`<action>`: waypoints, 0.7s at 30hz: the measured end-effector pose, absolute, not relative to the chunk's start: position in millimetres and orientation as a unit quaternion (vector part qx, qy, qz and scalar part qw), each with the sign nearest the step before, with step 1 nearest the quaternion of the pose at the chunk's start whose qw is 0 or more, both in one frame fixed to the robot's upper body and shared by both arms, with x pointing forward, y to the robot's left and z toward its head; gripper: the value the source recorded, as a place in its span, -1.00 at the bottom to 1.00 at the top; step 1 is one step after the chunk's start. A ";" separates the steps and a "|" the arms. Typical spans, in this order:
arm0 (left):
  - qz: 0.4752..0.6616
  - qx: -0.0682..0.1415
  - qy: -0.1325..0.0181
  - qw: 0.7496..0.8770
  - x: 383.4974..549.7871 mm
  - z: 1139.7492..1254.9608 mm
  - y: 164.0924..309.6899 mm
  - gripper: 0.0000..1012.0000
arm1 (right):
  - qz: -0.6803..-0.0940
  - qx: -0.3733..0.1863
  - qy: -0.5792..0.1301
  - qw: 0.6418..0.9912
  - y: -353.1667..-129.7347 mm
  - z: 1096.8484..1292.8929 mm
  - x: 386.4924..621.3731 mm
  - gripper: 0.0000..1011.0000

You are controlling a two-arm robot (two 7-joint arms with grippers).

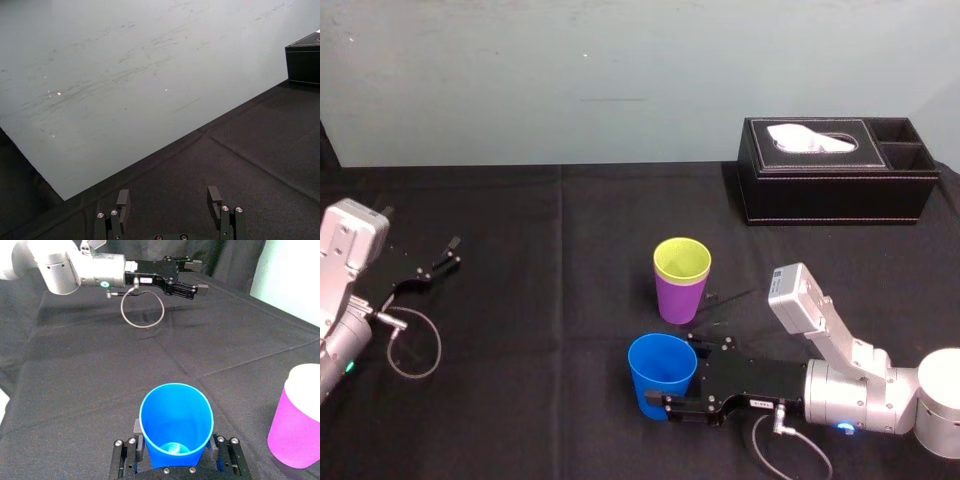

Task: Stack the three plastic cups sequentially using one hand.

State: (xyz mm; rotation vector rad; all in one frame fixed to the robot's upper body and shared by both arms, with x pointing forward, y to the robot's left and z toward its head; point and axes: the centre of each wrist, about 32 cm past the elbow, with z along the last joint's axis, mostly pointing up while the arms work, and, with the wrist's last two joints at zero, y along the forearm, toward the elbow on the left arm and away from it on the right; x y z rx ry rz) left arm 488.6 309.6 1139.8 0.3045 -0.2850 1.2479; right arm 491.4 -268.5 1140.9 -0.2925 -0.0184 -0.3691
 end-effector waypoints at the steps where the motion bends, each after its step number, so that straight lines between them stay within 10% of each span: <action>1: 0.580 0.141 -0.132 0.791 488.6 1139.8 309.7 1.00 | -0.183 -0.145 -0.009 0.972 -268.5 1140.9 491.4 0.42; 21: 0.580 0.141 -0.132 0.791 488.6 1139.8 309.7 1.00 | -0.234 -0.139 -0.013 0.962 -281.1 1177.5 489.0 0.42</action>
